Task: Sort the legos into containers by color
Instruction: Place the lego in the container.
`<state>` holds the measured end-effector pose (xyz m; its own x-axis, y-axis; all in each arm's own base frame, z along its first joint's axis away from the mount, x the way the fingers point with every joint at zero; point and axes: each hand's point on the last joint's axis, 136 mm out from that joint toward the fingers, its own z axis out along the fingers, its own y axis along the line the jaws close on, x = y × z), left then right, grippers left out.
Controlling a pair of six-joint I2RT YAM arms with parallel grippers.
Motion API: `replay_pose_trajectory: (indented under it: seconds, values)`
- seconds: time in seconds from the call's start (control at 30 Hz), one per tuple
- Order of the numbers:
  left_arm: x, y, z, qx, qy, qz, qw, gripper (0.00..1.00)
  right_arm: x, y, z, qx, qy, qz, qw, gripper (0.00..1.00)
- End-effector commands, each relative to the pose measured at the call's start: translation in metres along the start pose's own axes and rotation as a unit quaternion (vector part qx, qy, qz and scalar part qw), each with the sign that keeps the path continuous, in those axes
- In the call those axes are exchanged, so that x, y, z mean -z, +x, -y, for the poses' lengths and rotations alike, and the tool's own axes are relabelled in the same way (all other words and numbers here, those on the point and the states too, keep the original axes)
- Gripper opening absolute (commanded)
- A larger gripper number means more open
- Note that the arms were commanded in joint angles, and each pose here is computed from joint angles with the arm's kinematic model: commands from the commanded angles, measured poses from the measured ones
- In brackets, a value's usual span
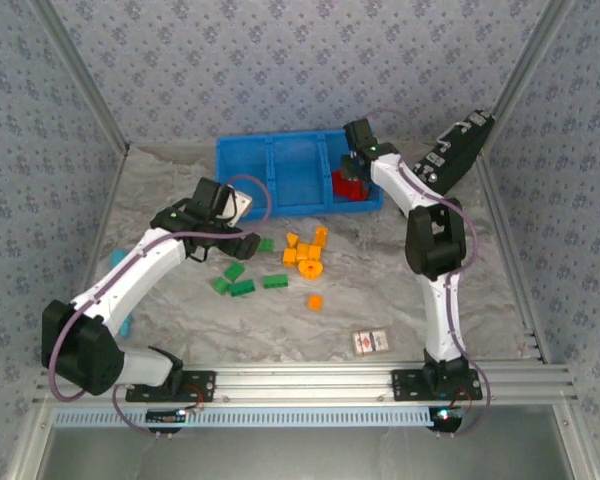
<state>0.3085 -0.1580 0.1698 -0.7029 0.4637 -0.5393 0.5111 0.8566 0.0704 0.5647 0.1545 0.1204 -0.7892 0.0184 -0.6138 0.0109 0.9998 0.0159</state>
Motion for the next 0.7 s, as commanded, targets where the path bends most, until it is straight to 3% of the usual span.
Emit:
replay_pose_trajectory:
  seconds: [0.0,0.1,0.2,0.43,0.67]
  values:
    - [-0.009,0.006,0.042,-0.057,0.074,0.005,0.996,1.0,-0.003,-0.007,-0.006,0.014,-0.018,-0.01,1.0,0.38]
    - [-0.019,0.02,0.068,-0.117,0.095,-0.003,0.989,1.0,-0.006,-0.01,-0.01,0.016,-0.031,-0.006,0.999,0.45]
    - [-0.031,0.029,0.078,-0.13,0.106,-0.027,0.985,1.0,-0.007,-0.01,-0.009,0.017,-0.035,-0.006,0.999,0.49]
    - [-0.058,0.048,0.106,-0.17,0.128,-0.071,0.975,1.0,0.0,-0.013,-0.006,0.024,-0.051,0.002,0.998,0.51]
    - [-0.083,0.06,0.123,-0.194,0.131,-0.098,0.967,0.93,0.04,-0.028,-0.009,0.043,-0.076,0.037,0.995,0.52]
